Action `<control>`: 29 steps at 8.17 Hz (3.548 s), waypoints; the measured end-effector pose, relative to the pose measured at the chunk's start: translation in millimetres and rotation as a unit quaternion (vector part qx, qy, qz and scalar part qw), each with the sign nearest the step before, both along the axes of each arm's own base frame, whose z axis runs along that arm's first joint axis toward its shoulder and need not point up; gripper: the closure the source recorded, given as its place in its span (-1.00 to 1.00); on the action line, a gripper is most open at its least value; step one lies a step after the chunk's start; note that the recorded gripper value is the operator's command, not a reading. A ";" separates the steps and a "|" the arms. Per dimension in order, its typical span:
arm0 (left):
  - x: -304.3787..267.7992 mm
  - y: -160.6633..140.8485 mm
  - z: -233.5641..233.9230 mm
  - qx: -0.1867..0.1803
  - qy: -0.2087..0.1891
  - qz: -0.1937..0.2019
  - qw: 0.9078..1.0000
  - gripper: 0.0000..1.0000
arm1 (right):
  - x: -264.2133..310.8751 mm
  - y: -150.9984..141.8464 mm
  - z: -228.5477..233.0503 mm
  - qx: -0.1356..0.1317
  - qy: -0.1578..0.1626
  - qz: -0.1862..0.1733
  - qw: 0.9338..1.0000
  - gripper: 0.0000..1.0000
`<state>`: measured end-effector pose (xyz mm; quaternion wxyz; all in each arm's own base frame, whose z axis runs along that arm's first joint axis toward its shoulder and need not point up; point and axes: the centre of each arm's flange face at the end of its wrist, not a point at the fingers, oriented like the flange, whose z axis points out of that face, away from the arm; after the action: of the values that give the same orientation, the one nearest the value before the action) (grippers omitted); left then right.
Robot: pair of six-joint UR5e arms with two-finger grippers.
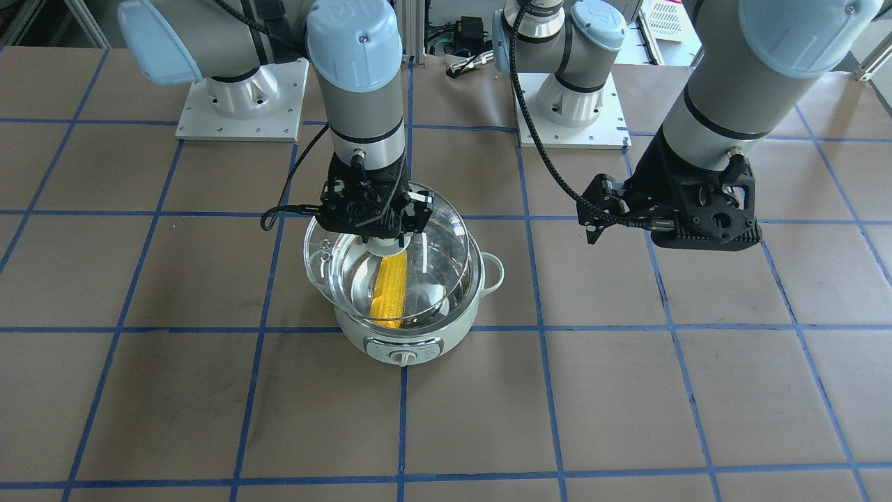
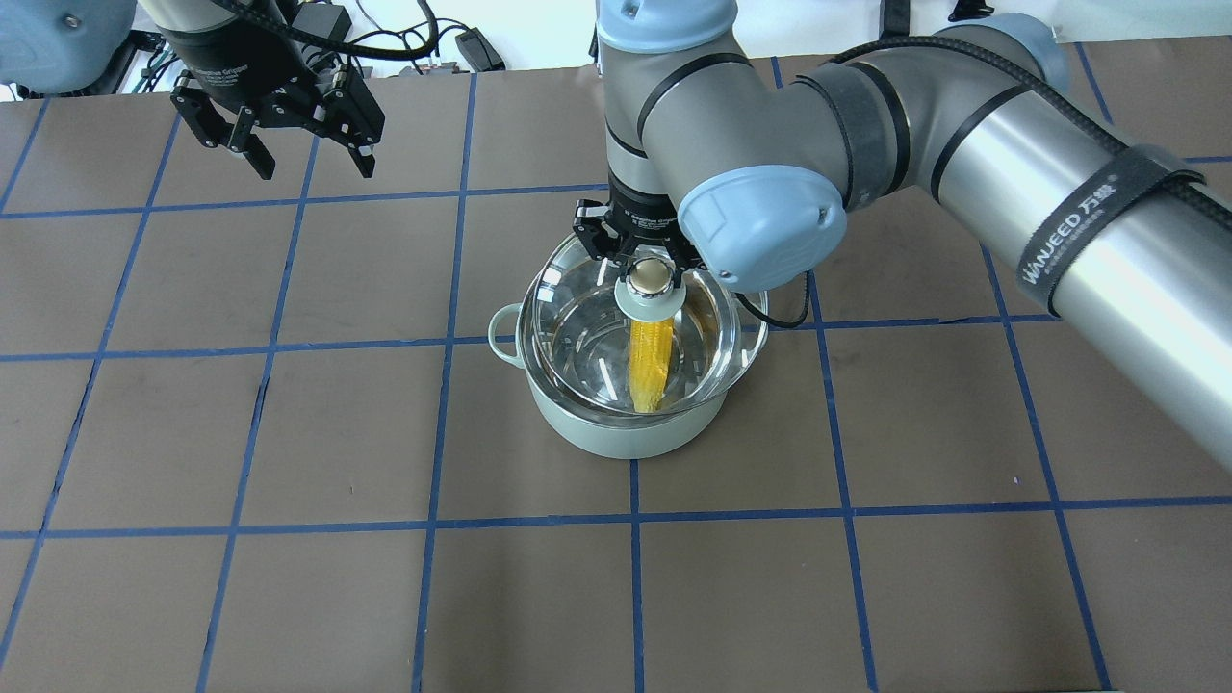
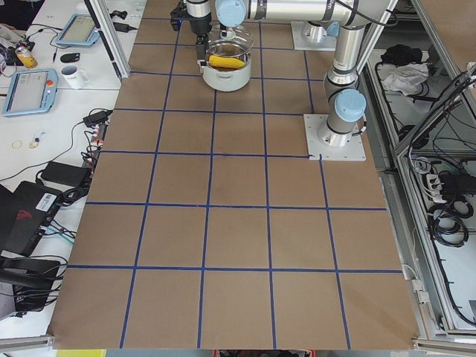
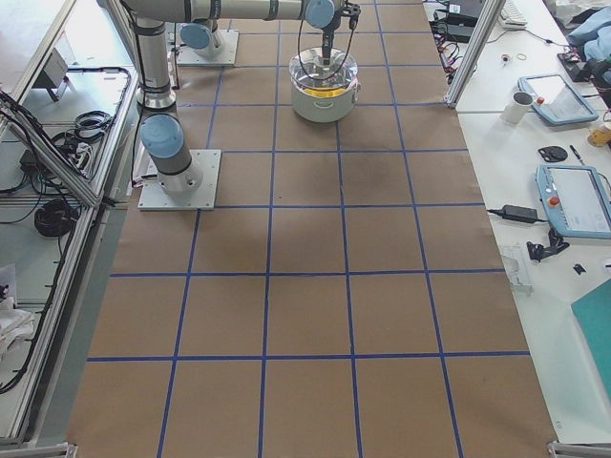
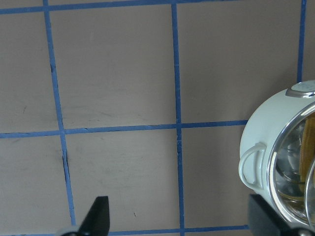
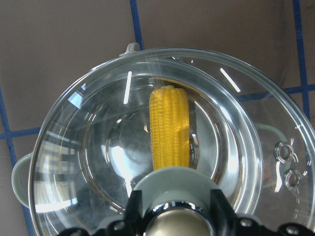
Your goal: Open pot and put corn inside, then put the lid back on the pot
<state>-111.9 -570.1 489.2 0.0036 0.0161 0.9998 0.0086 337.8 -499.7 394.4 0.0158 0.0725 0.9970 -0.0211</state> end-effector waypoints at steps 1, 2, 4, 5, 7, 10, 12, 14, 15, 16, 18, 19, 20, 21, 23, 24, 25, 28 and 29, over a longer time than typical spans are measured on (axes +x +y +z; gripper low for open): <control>0.0 0.2 0.3 0.001 0.000 0.000 1.000 -1.00 | 3.6 -0.3 -7.3 0.002 0.001 0.002 1.000 0.61; -0.1 0.4 0.3 0.002 0.000 0.000 1.000 -1.00 | 8.4 0.5 -14.4 0.005 0.002 0.006 1.000 0.61; -0.1 -0.6 -1.5 0.003 0.001 0.000 1.000 -1.00 | 17.6 3.3 -24.7 0.012 0.004 0.014 1.000 0.59; -0.1 -0.9 -2.0 0.003 0.001 0.000 1.000 -1.00 | 19.4 3.8 -27.3 0.014 0.005 0.016 1.000 0.59; -0.1 -1.9 -3.6 0.004 0.001 0.001 1.000 -1.00 | 21.7 4.8 -30.0 0.018 0.001 0.018 1.000 0.59; 0.0 -2.0 -4.2 0.004 0.001 0.001 1.000 -1.00 | 24.5 4.4 -36.3 0.024 -0.007 0.021 0.999 0.59; -0.1 -2.0 -4.3 0.003 0.001 0.002 1.000 -1.00 | 25.0 5.4 -42.0 0.023 -0.012 0.024 0.999 0.61; -0.2 -1.9 -4.5 0.003 0.001 0.003 1.000 -1.00 | 24.3 4.9 -43.2 0.020 -0.012 0.028 0.999 0.63; -0.2 -1.8 -4.0 0.002 0.001 0.003 1.000 -1.00 | 23.9 4.8 -42.7 0.018 -0.011 0.031 0.999 0.64; -0.3 -1.7 -3.7 0.002 0.002 0.003 1.000 -1.00 | 23.7 4.8 -42.0 0.016 -0.011 0.033 0.999 0.64; -0.3 -1.8 -4.0 0.001 0.002 0.004 1.000 -1.00 | 23.9 4.0 -41.4 0.013 -0.012 0.033 0.999 0.67; -0.4 -1.9 -4.0 0.001 0.002 0.004 1.000 -1.00 | 24.1 3.5 -42.1 0.012 -0.012 0.034 0.999 0.70; -0.9 -1.8 -3.9 0.001 0.002 0.003 1.000 -1.00 | 24.1 3.4 -42.8 0.012 -0.012 0.034 0.999 0.70; -1.8 -2.2 -3.8 0.000 0.003 0.003 1.000 -1.00 | 24.0 3.2 -43.4 0.012 -0.011 0.035 0.999 0.70; -8.3 -4.9 -7.7 0.000 0.007 0.003 1.000 -1.00 | 23.7 3.1 -43.5 0.011 -0.009 0.048 0.999 0.71; -11.7 -4.9 -8.3 -0.001 0.007 0.002 1.000 -1.00 | 23.7 3.0 -43.5 0.010 -0.009 0.052 0.999 0.71; -13.4 -4.6 -8.3 -0.001 0.007 0.002 1.000 -1.00 | 23.8 2.6 -43.6 0.009 -0.009 0.054 0.998 0.72; -27.4 -3.3 -6.4 -0.008 0.009 -0.009 1.000 -1.00 | 24.3 1.7 -43.0 0.005 -0.011 0.055 0.998 0.78; -31.9 -2.3 -5.7 -0.010 0.007 -0.013 1.000 -1.00 | 24.3 1.5 -43.0 0.004 -0.011 0.056 0.998 0.78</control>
<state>-143.9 -572.4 483.5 -0.0035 0.0297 0.9996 -0.0019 362.2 -498.1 351.4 0.0273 0.0173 0.9994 -0.0149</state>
